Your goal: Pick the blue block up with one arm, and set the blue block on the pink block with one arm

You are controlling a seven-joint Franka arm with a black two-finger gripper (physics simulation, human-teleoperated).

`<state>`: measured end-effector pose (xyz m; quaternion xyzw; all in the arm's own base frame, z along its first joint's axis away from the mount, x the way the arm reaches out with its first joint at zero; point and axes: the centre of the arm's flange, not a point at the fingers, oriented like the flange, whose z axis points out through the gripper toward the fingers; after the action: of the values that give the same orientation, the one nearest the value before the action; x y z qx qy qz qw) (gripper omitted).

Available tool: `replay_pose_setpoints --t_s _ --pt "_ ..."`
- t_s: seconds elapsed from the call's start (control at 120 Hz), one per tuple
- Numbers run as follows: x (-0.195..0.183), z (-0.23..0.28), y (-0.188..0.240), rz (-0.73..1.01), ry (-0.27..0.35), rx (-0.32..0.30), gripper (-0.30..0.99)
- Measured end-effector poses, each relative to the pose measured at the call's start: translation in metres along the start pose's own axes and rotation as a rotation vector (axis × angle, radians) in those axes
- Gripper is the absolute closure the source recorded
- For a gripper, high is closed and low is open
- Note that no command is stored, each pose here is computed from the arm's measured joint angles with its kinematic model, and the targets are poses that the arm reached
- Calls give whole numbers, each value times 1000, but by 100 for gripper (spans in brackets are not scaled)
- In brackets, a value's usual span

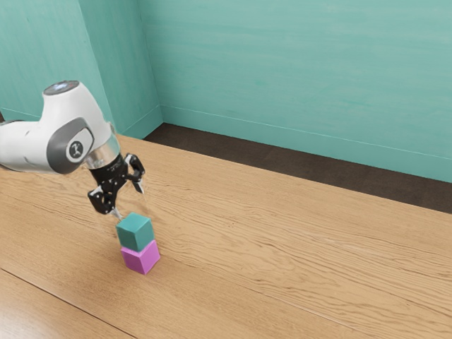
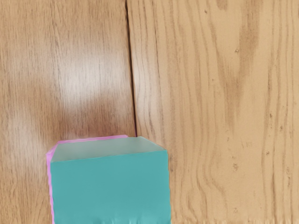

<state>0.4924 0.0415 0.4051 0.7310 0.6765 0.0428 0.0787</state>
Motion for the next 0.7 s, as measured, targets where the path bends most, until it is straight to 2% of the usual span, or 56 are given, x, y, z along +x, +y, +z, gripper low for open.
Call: replay_pose_setpoints --t_s 0.058,0.125,0.158,0.192,0.225,0.3,0.417,0.575,0.7 --pt "2 -65 7 26 48 -104 6" --pt "16 -213 57 6 97 -273 5" --pt "21 -272 60 -13 112 -298 4" --pt "25 -302 53 -33 124 -273 3" --pt "36 -310 45 -68 123 -219 3" --pt "52 -306 31 -133 97 -105 2" --pt "49 -289 24 -160 73 -4 1" --pt "48 -280 17 -190 65 63 1" --pt "44 -278 16 -202 65 82 0"
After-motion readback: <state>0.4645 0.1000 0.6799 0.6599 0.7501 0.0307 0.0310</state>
